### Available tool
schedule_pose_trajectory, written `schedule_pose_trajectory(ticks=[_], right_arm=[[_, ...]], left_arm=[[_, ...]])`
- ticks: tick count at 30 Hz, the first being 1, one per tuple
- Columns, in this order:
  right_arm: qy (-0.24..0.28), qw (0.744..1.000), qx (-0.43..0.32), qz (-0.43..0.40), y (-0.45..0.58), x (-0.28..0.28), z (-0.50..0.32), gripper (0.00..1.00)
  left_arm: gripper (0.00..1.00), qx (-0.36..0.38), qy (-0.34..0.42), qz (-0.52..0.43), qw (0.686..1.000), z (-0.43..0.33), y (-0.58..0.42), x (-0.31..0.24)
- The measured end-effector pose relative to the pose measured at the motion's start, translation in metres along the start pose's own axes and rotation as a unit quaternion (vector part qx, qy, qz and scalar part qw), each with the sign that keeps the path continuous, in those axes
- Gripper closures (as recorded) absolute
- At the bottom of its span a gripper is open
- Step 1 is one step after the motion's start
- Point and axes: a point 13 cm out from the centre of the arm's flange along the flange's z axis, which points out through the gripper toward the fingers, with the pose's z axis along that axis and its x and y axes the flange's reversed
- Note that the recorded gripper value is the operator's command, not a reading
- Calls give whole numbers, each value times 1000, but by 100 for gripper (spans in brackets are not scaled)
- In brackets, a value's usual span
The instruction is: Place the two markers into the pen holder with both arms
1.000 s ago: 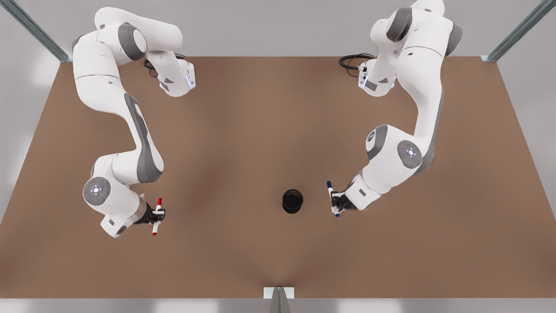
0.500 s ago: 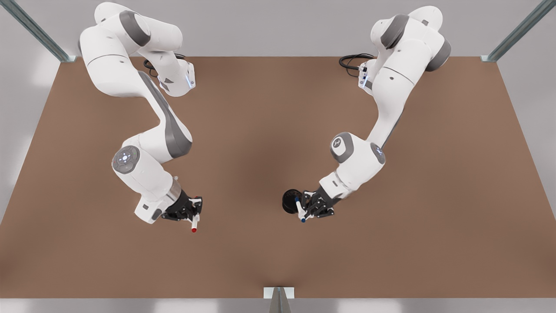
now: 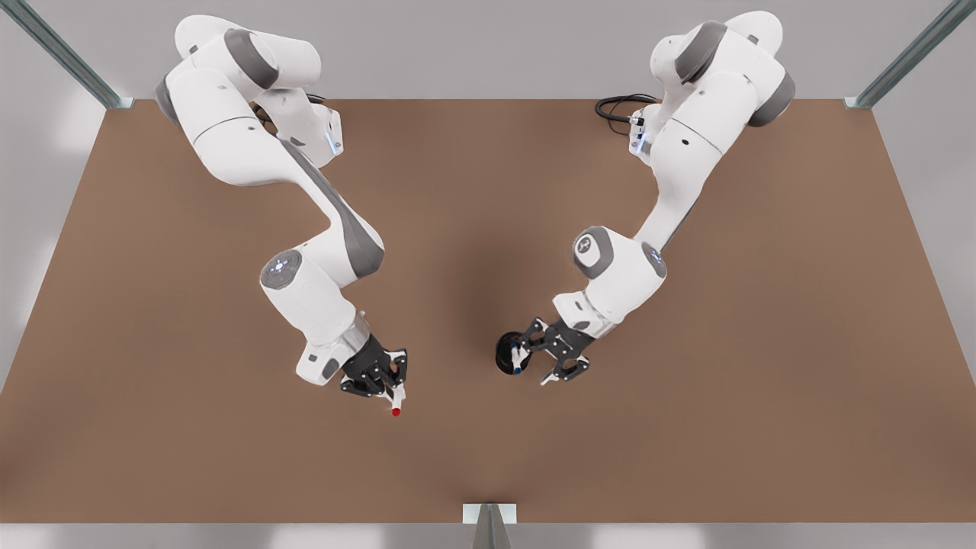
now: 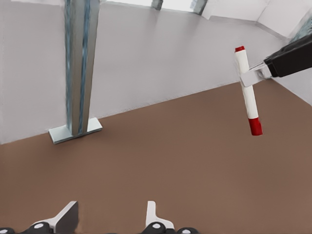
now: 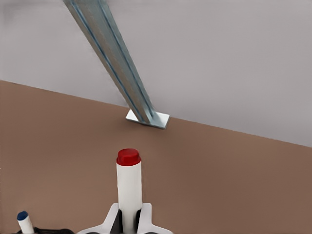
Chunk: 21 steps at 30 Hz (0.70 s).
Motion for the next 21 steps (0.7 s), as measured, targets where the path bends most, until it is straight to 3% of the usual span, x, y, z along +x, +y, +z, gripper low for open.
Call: schedule_pose_trajectory(ticks=[3, 6, 10, 14, 21], right_arm=[[-18, 1000, -4, 0, 4, -7, -1, 79], [-31, 999, -16, -13, 31, -11, 1, 79], [-42, 996, -50, -57, 126, 7, 30, 79], [-65, 991, -34, -110, 191, 28, 54, 79], [-123, 984, -36, -124, 233, 34, 88, 79]], left_arm=[[0, -47, -25, -15, 998, -88, 152, -71], [0, -119, 72, 30, 990, -183, 254, -72], [0, -171, 235, 65, 955, -273, 228, -54], [0, -194, 301, 21, 933, -366, 168, -37], [0, -196, 373, -66, 905, -367, 154, 22]])
